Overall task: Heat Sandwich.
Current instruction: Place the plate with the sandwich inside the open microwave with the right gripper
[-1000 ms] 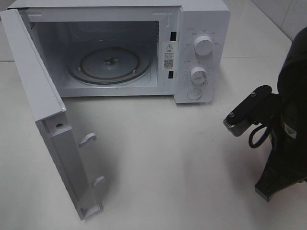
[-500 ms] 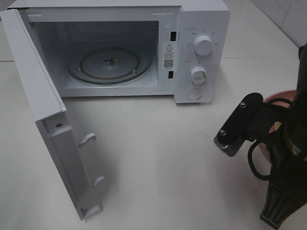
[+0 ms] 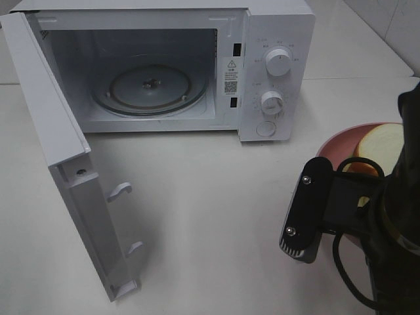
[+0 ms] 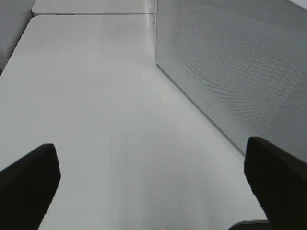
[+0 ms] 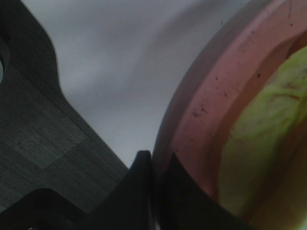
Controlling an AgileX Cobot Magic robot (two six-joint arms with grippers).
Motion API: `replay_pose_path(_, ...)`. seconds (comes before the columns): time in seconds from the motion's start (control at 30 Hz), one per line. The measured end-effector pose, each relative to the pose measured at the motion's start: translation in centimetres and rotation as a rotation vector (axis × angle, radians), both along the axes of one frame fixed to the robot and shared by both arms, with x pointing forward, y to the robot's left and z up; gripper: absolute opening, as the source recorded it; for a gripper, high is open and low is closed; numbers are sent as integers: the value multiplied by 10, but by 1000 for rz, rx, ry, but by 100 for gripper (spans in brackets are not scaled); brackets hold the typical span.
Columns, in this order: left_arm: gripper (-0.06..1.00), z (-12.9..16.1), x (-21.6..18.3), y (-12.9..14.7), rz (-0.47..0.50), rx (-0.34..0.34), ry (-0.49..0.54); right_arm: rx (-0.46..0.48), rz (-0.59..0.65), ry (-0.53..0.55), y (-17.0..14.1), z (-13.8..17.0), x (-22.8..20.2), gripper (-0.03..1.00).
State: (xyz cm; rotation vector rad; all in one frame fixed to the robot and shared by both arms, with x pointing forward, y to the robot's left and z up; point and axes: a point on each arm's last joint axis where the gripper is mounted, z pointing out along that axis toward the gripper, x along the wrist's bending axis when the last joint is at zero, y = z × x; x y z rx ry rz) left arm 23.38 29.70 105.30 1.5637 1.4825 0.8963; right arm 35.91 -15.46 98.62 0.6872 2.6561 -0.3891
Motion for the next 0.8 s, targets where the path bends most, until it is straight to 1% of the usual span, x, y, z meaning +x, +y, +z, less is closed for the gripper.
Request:
replay_pose_path(0.1, 99, 0, 0, 0, 0, 0, 0, -2, 55, 15, 1, 0, 0, 4)
replay_pose_path(0.13, 99, 0, 0, 0, 0, 0, 0, -2, 55, 15, 1, 0, 0, 4)
replay_pose_path(0.17, 99, 0, 0, 0, 0, 0, 0, -3, 94, 23, 2, -1, 1, 4)
replay_pose_path(0.27, 99, 0, 0, 0, 0, 0, 0, -6, 159, 40, 4, -1, 1, 4)
replay_pose_path(0.3, 99, 0, 0, 0, 0, 0, 0, -6, 159, 40, 4, -1, 1, 4)
replay_pose_path(0.43, 99, 0, 0, 0, 0, 0, 0, -11, 252, 61, 6, -1, 2, 4)
replay_pose_path(0.47, 99, 0, 0, 0, 0, 0, 0, -11, 252, 61, 6, -1, 2, 4)
replay_pose_path(0.53, 99, 0, 0, 0, 0, 0, 0, -4, 332, 72, 9, -2, 3, 4)
replay_pose_path(0.6, 99, 0, 0, 0, 0, 0, 0, -2, 356, 74, 10, -2, 4, 4)
replay_pose_path(0.63, 99, 0, 0, 0, 0, 0, 0, 5, 409, 78, 12, -3, 4, 4)
replay_pose_path(0.73, 99, 0, 0, 0, 0, 0, 0, 18, 470, 78, 15, -3, 5, 4)
replay_pose_path(0.77, 99, 0, 0, 0, 0, 0, 0, 18, 470, 78, 15, -3, 5, 4)
replay_pose_path(0.8, 99, 0, 0, 0, 0, 0, 0, 22, 509, 79, 16, -3, 6, 4)
